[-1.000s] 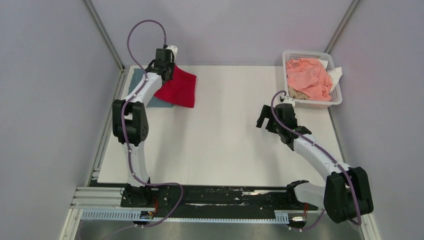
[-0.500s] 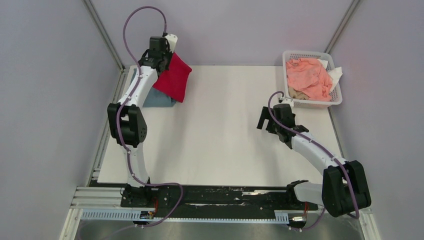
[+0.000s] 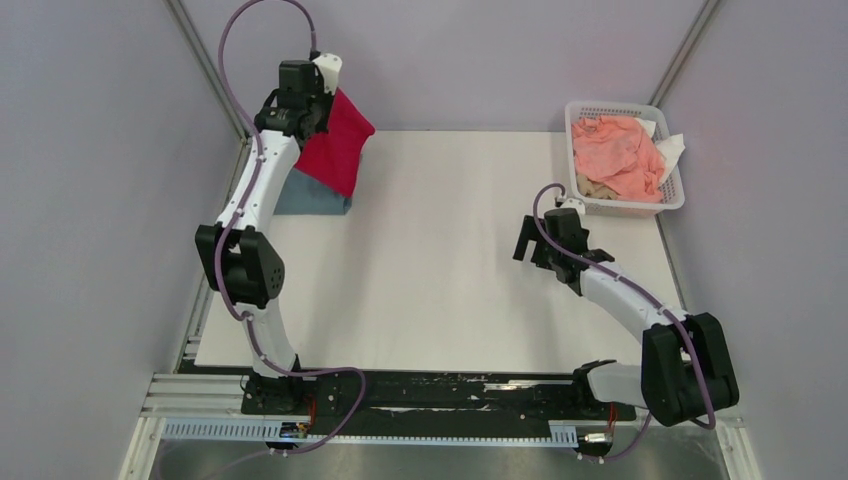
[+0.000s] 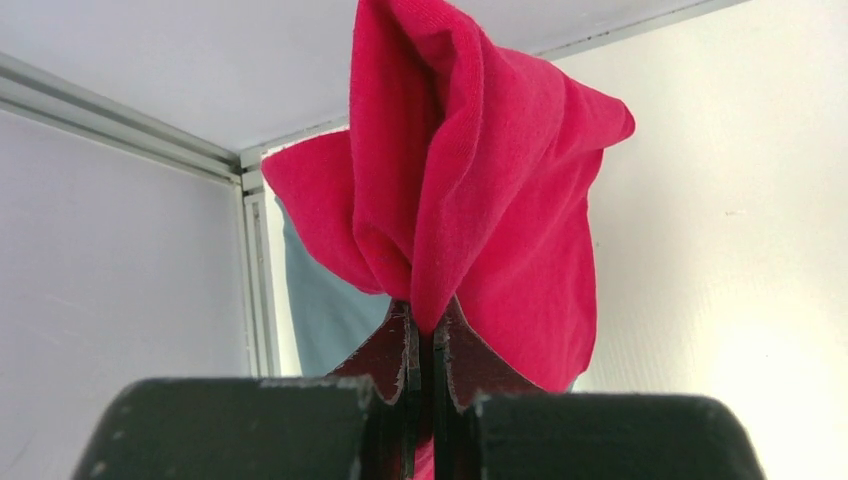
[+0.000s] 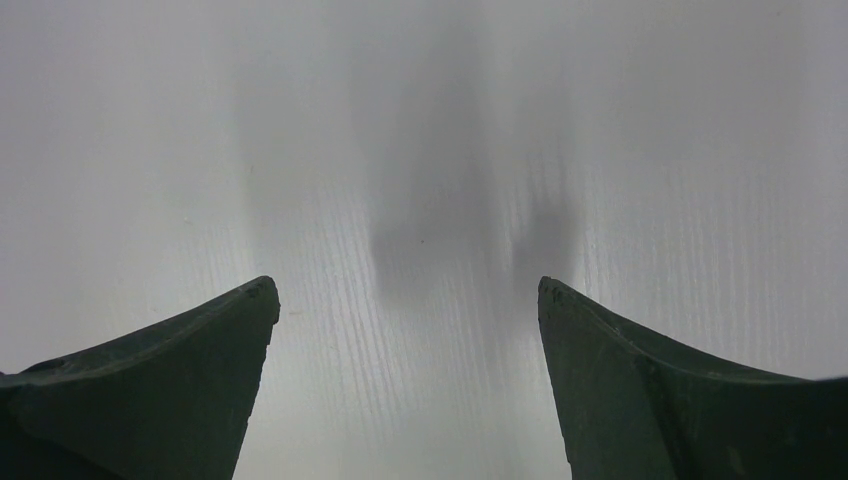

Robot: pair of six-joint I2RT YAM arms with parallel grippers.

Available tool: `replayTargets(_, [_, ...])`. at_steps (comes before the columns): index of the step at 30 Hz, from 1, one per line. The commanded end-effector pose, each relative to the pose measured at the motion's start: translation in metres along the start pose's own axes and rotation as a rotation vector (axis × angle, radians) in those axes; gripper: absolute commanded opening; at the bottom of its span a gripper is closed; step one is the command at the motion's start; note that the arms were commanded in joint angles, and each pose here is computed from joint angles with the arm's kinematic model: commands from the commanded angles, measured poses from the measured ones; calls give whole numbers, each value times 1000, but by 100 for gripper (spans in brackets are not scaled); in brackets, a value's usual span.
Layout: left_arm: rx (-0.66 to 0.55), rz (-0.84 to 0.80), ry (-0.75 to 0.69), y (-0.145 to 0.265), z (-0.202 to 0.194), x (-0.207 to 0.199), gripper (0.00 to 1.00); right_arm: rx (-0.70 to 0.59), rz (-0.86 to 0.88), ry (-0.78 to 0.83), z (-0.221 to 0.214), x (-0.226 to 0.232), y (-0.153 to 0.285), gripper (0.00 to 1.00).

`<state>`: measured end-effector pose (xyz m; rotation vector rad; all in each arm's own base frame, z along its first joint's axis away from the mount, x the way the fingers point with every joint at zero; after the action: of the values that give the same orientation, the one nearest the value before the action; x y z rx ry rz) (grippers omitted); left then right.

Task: Fold and stack the t-shirts
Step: Put the neatly folded tshirt into the corner of the board with the left arm, then reset both arms

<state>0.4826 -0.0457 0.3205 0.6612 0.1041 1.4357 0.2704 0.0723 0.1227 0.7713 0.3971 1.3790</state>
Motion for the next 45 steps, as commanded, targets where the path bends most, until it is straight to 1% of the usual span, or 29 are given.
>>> replayTargets(1, [-61,13,63,20,18,17,0,-36,11,-13,13,5,-1,100])
replayTargets(4, [-31,-14,87,9,6,23,0,-35,9,-13,13,4,-1,100])
replayTargets(7, [13,-44,91,-10,-11,29,0,-34,1,-12,12,3,-1,100])
replayTargets(13, [76,-187,95,-48,-53,44,0,-34,-9,-11,12,3,-2,100])
replayTargets(16, [97,-173,105,-67,-67,57,0,-30,-11,-11,12,2,-3,100])
replayTargets(18, [134,-172,134,-84,-82,63,0,-28,-9,-17,12,3,-2,100])
replayTargets(23, [158,-131,206,-97,-95,86,0,-30,-11,-32,13,4,-3,100])
replayTargets(25, [156,-100,220,-102,-100,94,21,-30,-2,-38,14,5,-2,100])
replayTargets(26, [161,-82,228,-104,-103,97,57,-30,1,-39,14,6,-2,100])
replayTargets(27, [167,-25,248,-104,-103,104,79,-31,5,-42,14,6,-1,100])
replayTargets(28, [173,9,264,-105,-104,107,95,-34,9,-45,15,7,0,100])
replayTargets(29, [175,93,305,-102,-100,117,97,-38,11,-46,15,7,1,100])
replayTargets(30, [172,133,327,-100,-97,121,99,-44,10,-49,17,6,3,100])
replayTargets(31, [169,216,377,-93,-91,129,100,-52,8,-54,18,6,5,100])
replayTargets(33, [149,295,452,-78,-77,138,100,-69,3,-72,20,5,10,100])
replayTargets(34, [118,303,475,-64,-65,141,100,-80,2,-84,21,4,13,100])
replayTargets(35, [112,279,527,-60,-62,135,100,-90,1,-99,22,4,16,100])
replayTargets(36, [60,235,552,-40,-45,133,100,-106,6,-122,23,4,21,100])
replayTargets(37, [25,207,606,-23,-37,128,100,-111,4,-133,22,3,23,100])
replayTargets(38, [2,181,636,-15,-32,124,100,-121,8,-152,22,2,26,100])
replayTargets(39, [-51,105,689,2,-25,113,100,-133,16,-165,22,2,30,100])
replayTargets(40, [-69,71,718,8,-26,106,100,-148,26,-177,23,1,36,100])
replayTargets(41, [-125,12,769,25,-23,94,100,-159,38,-183,23,1,40,100])
replayTargets(42, [-143,-42,789,32,-25,84,100,-165,48,-184,22,0,44,100])
replayTargets(43, [-194,-78,821,47,-31,70,100,-172,62,-183,20,0,49,100])
replayTargets(44, [-196,-133,842,45,-48,48,100,-179,82,-178,20,0,53,100])
replayTargets(45, [-266,-153,833,73,-42,40,100,-187,97,-178,18,-1,57,100])
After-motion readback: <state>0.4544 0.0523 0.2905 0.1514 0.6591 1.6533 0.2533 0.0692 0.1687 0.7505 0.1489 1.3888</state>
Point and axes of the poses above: each gripper's point midway between its finger pads, its own y axis back along the fingers, its own x axis along the line the jaws close on, z = x × y, the point moved 7 cm from there along y, back along the fingers, and after that the axes turned 1 degree about -y, right-handed, at the moved point
